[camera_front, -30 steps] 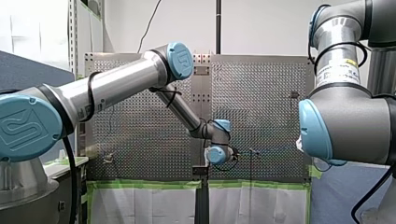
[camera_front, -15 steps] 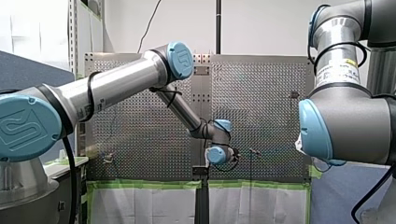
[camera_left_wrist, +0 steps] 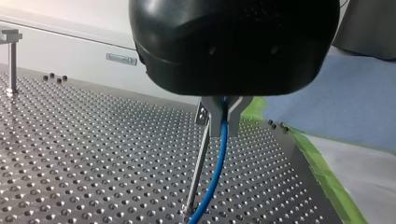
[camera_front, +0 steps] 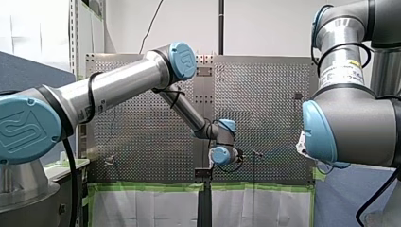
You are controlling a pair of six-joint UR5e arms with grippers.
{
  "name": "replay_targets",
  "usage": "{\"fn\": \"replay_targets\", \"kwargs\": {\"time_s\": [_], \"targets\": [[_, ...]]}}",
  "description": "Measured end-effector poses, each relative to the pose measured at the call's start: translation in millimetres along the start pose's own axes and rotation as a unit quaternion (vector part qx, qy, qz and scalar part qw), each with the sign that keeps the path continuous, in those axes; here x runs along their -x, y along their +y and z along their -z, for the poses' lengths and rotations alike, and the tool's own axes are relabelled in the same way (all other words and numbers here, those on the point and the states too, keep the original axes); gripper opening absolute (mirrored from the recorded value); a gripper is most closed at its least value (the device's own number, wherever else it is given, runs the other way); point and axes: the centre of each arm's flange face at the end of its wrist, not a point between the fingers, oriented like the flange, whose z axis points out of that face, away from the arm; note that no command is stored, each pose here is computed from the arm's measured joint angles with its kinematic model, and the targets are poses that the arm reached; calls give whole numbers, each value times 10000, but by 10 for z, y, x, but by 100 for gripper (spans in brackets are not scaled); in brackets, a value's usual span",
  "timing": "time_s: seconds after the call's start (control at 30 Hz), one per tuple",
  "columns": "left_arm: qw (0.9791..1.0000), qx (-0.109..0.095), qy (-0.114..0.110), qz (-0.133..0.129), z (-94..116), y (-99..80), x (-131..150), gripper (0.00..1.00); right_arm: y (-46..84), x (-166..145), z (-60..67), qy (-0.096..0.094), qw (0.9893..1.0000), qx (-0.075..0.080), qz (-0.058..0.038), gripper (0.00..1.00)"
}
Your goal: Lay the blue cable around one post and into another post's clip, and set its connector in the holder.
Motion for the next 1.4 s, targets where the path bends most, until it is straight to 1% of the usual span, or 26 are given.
{"fn": "replay_targets", "kwargs": {"time_s": [0.2, 0.37, 0.47, 0.6, 0.8, 1.07, 1.4], "targets": [[10000, 77, 13, -8, 8, 25, -12, 1, 22, 118, 28, -121, 9999, 34, -29, 17], [9999, 118, 13, -5, -5, 66, -10, 1, 50, 141, 32, -153, 9999, 62, -39, 17], [9999, 132, 7, -2, -13, 85, -7, 1, 71, 143, 36, -157, 9998, 99, -57, 17], [9999, 166, 2, 7, -33, 135, 1, 1, 121, 129, 36, -132, 9997, 193, -72, 17], [9998, 215, -24, 23, -72, 216, 14, 1, 166, 111, 26, -98, 9996, 264, -93, 17], [9999, 153, -27, 35, -101, 260, 23, 1, 185, 88, -5, -70, 9995, 282, -115, 17], [9999, 87, 57, 7, -21, 208, -73, 1, 180, 96, -3, -90, 9995, 275, -98, 17]]}}
